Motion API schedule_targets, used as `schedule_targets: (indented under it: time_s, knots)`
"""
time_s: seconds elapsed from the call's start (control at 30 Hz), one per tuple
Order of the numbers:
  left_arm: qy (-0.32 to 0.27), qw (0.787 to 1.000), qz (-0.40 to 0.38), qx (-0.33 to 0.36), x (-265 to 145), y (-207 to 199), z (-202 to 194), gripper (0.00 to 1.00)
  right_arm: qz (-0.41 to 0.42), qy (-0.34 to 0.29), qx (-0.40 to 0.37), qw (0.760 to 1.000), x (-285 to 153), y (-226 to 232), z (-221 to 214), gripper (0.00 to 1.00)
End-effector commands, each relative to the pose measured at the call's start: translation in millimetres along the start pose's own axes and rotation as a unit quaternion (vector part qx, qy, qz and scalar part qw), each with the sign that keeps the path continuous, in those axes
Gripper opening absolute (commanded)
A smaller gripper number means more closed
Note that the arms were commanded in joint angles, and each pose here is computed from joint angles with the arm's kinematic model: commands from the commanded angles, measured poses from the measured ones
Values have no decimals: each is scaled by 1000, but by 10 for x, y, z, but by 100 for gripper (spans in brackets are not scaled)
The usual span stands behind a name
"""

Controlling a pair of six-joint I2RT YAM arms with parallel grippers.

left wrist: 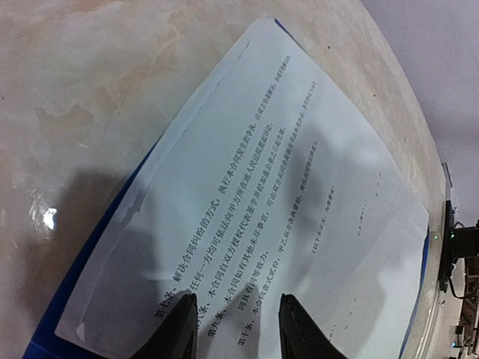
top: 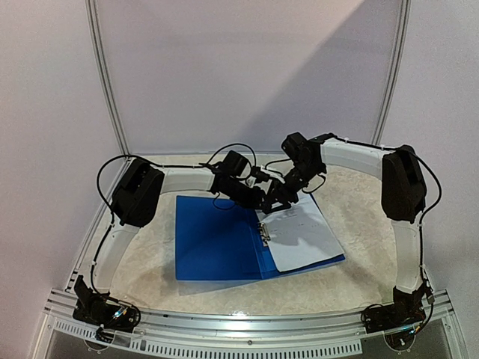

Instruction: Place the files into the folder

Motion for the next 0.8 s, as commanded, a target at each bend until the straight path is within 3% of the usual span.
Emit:
schedule_targets:
  time_s: [0.0,0.43,0.63,0.77]
  knots:
    - [53,997,43,-27,156,249,-259,38,58,-14,36,998,146,32,-47,47]
    - [50,998,33,-21,134,216,-235,38,83,21,42,995,304,67,-198,40]
    - [17,1000,5,-6,-11,31,-79,40,47,26,19,998,153,211,-240,41]
    - [-17,1000,-19,6,-140,-124,69,48,28,29,16,999,124,233,-266,42]
Point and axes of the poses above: each gripper's point midway between its finger pads, its own x axis out along the fingers, its own y axis along the line the jaws close on, z = x × y, the point moved 10 cm from there along -x, back along the fingers, and after that the axes turned 1 degree about -x, right-handed, at the moved point
